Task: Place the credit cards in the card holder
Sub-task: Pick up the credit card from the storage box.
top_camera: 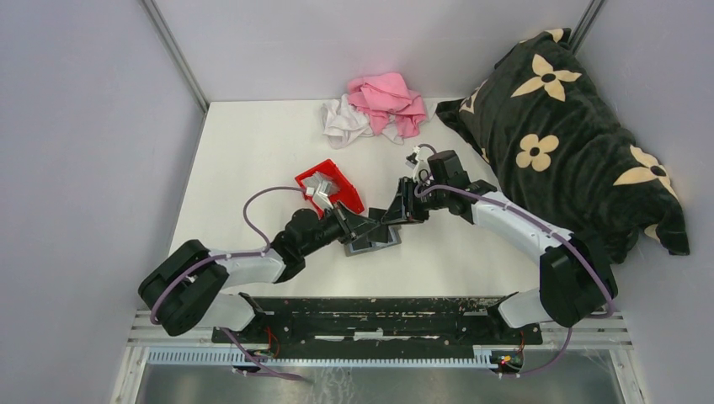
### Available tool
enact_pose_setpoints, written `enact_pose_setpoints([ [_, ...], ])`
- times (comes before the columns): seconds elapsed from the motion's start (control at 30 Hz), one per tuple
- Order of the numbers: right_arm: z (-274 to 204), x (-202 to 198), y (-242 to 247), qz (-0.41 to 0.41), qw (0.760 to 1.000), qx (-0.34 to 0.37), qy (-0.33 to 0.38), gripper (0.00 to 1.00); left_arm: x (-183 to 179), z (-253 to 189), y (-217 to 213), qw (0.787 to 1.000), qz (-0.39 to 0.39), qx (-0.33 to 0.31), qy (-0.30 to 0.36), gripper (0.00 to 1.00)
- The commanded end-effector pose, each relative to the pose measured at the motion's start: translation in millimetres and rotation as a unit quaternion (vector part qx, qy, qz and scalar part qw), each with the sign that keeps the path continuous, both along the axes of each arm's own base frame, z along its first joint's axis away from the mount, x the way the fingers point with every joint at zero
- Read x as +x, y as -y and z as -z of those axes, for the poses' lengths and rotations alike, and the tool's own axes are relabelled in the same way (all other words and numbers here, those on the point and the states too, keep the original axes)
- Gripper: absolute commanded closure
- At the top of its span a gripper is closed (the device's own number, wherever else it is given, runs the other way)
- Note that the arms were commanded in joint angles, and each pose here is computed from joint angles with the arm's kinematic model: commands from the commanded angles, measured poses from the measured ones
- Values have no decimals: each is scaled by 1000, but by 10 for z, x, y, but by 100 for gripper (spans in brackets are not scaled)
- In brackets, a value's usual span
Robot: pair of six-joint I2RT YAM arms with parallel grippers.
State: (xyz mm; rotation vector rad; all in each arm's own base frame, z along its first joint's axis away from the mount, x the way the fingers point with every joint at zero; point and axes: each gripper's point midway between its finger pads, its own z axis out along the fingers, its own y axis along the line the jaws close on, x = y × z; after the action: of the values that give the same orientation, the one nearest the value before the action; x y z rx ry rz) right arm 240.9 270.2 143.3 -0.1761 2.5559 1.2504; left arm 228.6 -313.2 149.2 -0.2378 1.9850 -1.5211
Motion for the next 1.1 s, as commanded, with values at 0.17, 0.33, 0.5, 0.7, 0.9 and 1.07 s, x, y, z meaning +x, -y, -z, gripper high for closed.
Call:
enact_pose_setpoints([
  [0.17, -88, 121, -129, 20, 998, 54, 8, 60, 261, -249, 8, 995, -80, -63, 4, 97],
  [0.33, -21, 74, -182, 27, 996, 86, -18, 63, 330, -279, -41, 991, -105, -88, 0, 97],
  [0.5, -42, 85, -250, 33, 991, 123, -29, 70, 349, -292, 36, 989, -96, -109, -7, 97],
  [0.7, -195, 114, -293, 30, 988, 150, -19, 98, 343, -224, 59, 990, -93, -108, -19, 94],
  [0.9, -176, 127, -256, 30, 992, 123, -9, 99, 364, 58, -118, 989, -135, -40, -49, 60],
  [1.07, -20, 160, -110, 30, 998, 46, 14, 99, 337, 272, -324, 983, -163, 58, -57, 54],
])
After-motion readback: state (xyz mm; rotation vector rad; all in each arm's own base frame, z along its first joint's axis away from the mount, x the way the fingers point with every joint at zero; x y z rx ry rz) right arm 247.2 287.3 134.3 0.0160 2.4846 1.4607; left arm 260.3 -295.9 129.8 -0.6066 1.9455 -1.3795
